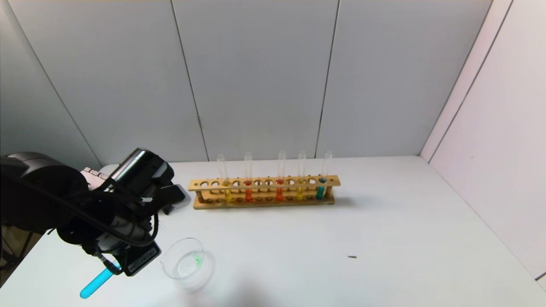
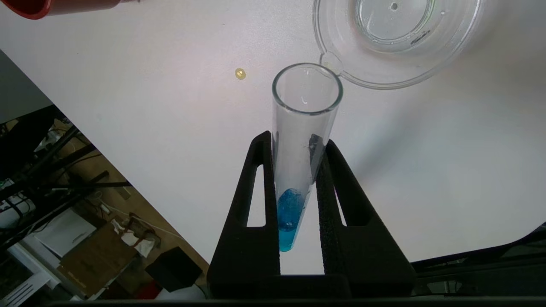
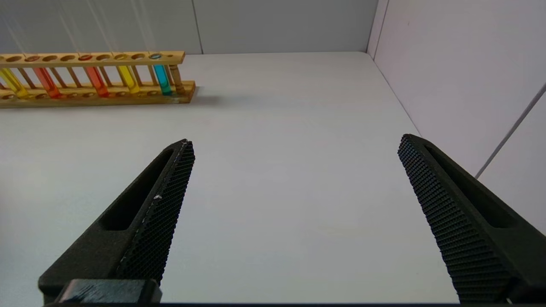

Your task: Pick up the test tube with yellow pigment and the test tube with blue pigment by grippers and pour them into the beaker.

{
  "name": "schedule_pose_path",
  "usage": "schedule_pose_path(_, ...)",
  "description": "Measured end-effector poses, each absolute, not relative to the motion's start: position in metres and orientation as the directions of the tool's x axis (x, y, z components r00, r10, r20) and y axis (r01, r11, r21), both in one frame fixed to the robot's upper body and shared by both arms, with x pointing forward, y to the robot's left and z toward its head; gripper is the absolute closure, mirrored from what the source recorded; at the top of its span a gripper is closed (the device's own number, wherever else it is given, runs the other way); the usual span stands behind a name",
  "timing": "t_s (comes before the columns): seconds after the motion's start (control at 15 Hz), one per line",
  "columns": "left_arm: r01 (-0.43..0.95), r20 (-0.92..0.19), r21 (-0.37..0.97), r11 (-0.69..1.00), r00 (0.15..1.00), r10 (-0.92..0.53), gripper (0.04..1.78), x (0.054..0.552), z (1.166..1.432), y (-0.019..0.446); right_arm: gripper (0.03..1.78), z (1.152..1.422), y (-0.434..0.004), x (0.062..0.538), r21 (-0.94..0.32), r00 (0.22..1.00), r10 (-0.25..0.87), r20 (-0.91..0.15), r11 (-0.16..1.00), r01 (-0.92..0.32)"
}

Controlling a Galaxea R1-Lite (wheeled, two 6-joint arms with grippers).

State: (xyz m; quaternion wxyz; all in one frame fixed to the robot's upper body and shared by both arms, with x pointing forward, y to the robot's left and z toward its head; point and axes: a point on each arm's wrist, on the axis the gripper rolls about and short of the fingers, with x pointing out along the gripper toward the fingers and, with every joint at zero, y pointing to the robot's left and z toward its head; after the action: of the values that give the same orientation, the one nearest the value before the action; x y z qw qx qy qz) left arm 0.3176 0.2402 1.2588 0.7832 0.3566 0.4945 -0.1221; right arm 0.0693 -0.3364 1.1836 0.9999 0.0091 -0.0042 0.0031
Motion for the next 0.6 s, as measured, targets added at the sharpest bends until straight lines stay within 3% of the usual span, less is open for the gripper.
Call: schedule_pose_path(0.6, 0.608, -0.901, 0.425, 0.67, 0.356, 0.249, 1.51, 0.326, 1.22, 0.232, 0.07, 1.184, -0.336, 0.069, 0.018, 1.0, 0.006, 0.009, 1.0, -0.007)
